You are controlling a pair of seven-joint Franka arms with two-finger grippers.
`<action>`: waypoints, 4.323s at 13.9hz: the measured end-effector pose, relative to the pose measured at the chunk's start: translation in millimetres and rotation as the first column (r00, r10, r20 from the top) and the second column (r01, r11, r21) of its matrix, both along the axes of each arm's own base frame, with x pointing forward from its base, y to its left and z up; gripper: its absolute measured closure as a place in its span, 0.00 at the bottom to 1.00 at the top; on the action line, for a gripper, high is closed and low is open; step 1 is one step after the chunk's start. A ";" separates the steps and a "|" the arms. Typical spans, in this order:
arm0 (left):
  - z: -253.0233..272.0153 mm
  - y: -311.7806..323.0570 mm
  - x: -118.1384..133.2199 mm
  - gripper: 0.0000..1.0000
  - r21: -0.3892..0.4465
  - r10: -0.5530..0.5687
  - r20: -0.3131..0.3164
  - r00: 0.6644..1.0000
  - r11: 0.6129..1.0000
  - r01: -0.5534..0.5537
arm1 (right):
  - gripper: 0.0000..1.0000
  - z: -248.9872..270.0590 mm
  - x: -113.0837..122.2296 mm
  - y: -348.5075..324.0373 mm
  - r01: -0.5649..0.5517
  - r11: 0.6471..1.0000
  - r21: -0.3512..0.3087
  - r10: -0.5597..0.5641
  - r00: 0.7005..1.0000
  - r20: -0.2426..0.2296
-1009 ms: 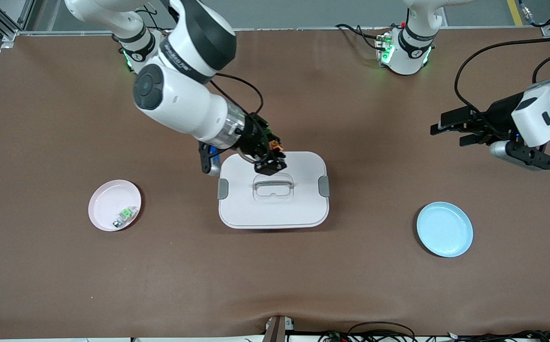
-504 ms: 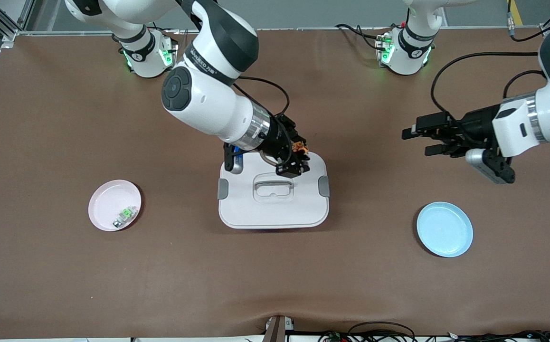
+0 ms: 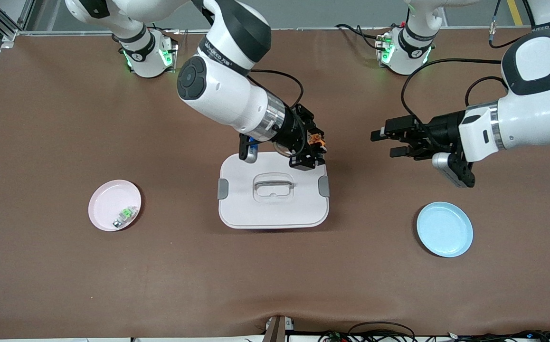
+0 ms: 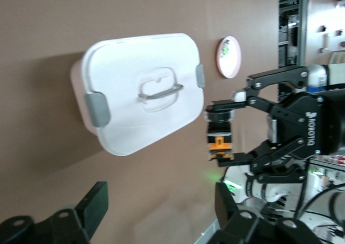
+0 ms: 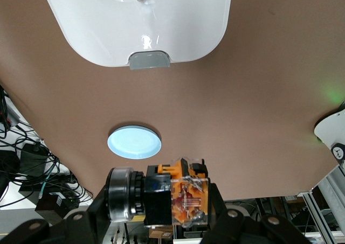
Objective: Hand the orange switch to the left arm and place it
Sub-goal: 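Grasp the switch with the left gripper beside the right gripper, then open the right gripper and release the switch to the left gripper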
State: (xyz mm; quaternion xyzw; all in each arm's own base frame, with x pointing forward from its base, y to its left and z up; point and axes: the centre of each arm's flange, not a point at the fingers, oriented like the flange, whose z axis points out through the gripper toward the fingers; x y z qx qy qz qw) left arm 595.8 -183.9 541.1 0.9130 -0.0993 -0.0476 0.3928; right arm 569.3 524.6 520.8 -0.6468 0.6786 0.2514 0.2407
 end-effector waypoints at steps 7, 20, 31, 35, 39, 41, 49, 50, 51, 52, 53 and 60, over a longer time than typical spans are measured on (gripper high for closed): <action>-8.9 -19.6 -5.8 0.17 -0.067 -0.012 -0.042 0.999 0.998 0.009 | 0.28 10.0 -1.4 8.4 0.047 0.998 0.035 -0.046 0.999 -0.021; -19.4 -51.5 2.9 0.28 -0.144 0.044 -0.029 0.999 0.988 -0.048 | 0.28 30.2 -3.0 13.5 0.084 0.992 0.090 -0.084 0.996 -0.008; -17.6 -72.2 -4.0 0.48 -0.162 0.032 -0.040 0.999 0.986 -0.038 | 0.28 30.3 -1.9 13.6 0.091 0.991 0.097 -0.091 0.996 -0.003; -17.4 -73.4 -3.7 0.66 -0.163 0.040 -0.042 0.998 0.986 -0.047 | 0.28 30.1 -0.8 13.5 0.096 0.990 0.101 -0.096 0.995 0.001; -17.8 -73.3 -3.6 0.66 -0.162 0.041 -0.043 0.998 0.986 -0.047 | 0.28 29.8 -0.6 13.5 0.096 0.990 0.101 -0.097 0.995 0.001; -18.7 -73.2 -3.3 0.66 -0.162 0.042 -0.044 0.998 0.986 -0.048 | 0.28 29.0 -0.4 13.7 0.097 0.990 0.100 -0.097 0.995 0.001; -20.7 -71.5 -1.6 0.66 -0.161 0.046 -0.043 0.998 0.986 -0.052 | 0.00 35.5 2.0 12.9 0.111 0.986 0.124 -0.114 0.993 0.021; -21.5 -69.9 -1.1 0.66 -0.154 0.045 -0.038 0.998 0.987 -0.050 | 0.00 35.7 2.4 12.6 0.105 0.987 0.124 -0.110 0.994 0.029; -23.3 -67.5 -0.4 0.66 -0.135 0.041 -0.030 0.999 0.990 -0.044 | 0.00 35.9 3.2 11.7 0.092 0.988 0.124 -0.098 0.994 0.044; -26.1 -64.7 0.3 0.66 -0.107 0.035 -0.020 0.999 0.994 -0.037 | 0.00 36.0 4.6 10.3 0.074 0.990 0.123 -0.082 0.995 0.065; -30.3 -61.9 1.2 0.66 -0.078 0.028 -0.013 1.000 0.997 -0.029 | 0.00 36.1 7.3 7.2 0.062 0.990 0.123 -0.072 0.994 0.080; -55.8 -32.0 11.6 0.66 0.122 -0.018 0.041 0.999 0.992 0.013 | 0.00 26.6 37.9 -48.7 -0.231 0.971 0.066 0.218 0.963 0.155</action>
